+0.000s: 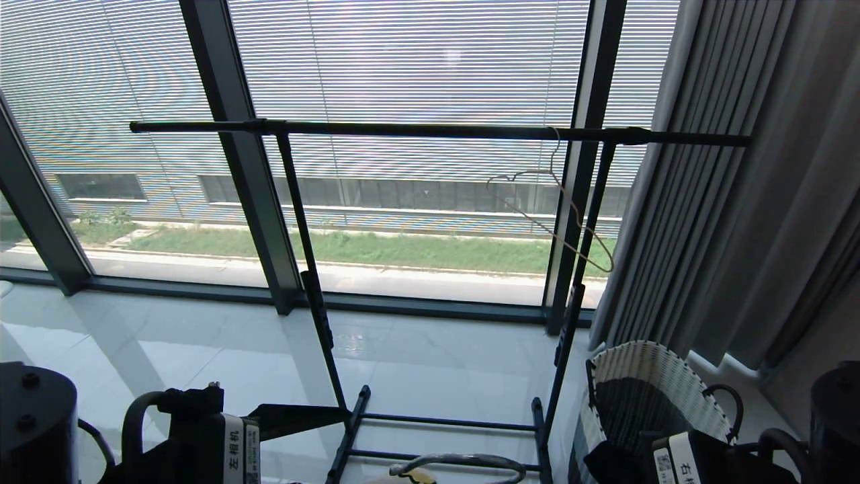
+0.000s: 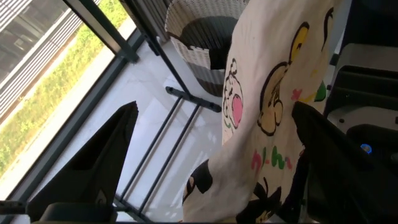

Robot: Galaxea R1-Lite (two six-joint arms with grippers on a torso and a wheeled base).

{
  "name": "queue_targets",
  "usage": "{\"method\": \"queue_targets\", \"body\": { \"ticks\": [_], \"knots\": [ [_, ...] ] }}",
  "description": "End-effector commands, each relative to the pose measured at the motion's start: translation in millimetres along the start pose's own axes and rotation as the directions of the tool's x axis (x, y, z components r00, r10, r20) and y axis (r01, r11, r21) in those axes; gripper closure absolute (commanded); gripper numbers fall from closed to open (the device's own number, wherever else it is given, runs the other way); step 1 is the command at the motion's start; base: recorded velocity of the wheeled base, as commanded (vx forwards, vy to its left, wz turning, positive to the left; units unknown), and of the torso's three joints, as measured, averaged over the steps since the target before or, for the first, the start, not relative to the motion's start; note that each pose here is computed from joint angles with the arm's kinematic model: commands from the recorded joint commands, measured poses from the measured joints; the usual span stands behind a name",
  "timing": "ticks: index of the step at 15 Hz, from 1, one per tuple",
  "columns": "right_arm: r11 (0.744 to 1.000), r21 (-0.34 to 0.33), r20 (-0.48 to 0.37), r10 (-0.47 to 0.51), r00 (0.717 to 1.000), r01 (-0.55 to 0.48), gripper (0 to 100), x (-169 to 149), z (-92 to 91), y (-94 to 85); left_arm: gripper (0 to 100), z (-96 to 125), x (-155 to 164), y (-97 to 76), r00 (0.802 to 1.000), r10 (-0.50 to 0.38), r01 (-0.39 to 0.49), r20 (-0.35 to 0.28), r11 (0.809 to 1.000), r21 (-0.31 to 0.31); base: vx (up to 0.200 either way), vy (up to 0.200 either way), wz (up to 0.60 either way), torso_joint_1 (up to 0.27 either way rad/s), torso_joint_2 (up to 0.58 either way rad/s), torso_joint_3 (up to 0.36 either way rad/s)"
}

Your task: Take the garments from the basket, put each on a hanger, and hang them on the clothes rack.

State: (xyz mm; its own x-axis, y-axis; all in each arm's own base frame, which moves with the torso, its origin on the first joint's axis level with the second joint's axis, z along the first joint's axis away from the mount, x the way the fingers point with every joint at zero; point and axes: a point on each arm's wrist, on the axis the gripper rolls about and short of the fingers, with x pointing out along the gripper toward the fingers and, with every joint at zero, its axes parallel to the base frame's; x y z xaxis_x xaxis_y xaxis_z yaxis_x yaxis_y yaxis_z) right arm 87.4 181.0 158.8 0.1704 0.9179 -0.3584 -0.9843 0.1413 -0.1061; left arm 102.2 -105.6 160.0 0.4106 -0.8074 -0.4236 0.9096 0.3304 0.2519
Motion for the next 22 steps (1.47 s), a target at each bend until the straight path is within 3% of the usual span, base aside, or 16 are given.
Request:
{"method": "queue_targets", "body": {
  "ticks": [1,11,12,15,18,20,22],
  "knots": [
    [1.000,-0.004,0.005,0.010,1.000,-0.010,100,0.1,1.0,2.1,100,-6.7,0.7,-4.1,1.000,-0.023,0.023,-0.020,1.000,-0.005,0.000,0.000,0.00,0.000,0.00,0.000],
    [1.000,-0.017,-0.002,0.007,1.000,-0.007,100,0.6,-0.3,3.3,100,-8.7,4.1,-3.4,0.999,-0.026,0.026,-0.039,1.000,0.001,0.000,0.000,0.00,0.000,0.00,0.000],
    [1.000,-0.021,-0.013,0.003,1.000,-0.003,0,0.6,-3.1,3.8,100,-9.2,4.1,-3.6,0.999,-0.025,0.025,-0.041,1.000,0.001,0.000,0.000,0.00,0.000,0.00,0.000],
    [0.991,-0.012,-0.048,-0.132,0.990,0.132,0,-1.9,-7.3,-4.3,100,-15.8,2.6,-4.4,0.997,0.021,-0.022,-0.080,1.000,-0.005,0.000,0.000,0.00,0.000,0.00,0.000],
    [0.982,0.004,-0.055,-0.187,0.981,0.188,0,-6.0,-9.4,-13.8,100,-30.4,-1.3,-2.4,0.987,0.078,-0.085,-0.140,0.996,-0.039,0.000,0.000,0.00,0.000,0.00,0.000],
    [0.982,0.005,-0.058,-0.188,0.981,0.188,0,-5.8,-10.1,-14.0,100,-33.5,-6.4,14.4,0.970,0.179,-0.197,-0.167,0.976,-0.096,0.000,0.000,0.00,0.000,0.00,0.000],
    [0.984,0.007,-0.070,-0.177,0.982,0.178,0,-5.1,-13.5,-12.9,100,-26.9,-12.4,31.3,0.950,0.270,-0.297,-0.157,0.936,-0.186,0.000,0.000,0.00,0.000,0.00,0.000]
  ]
}}
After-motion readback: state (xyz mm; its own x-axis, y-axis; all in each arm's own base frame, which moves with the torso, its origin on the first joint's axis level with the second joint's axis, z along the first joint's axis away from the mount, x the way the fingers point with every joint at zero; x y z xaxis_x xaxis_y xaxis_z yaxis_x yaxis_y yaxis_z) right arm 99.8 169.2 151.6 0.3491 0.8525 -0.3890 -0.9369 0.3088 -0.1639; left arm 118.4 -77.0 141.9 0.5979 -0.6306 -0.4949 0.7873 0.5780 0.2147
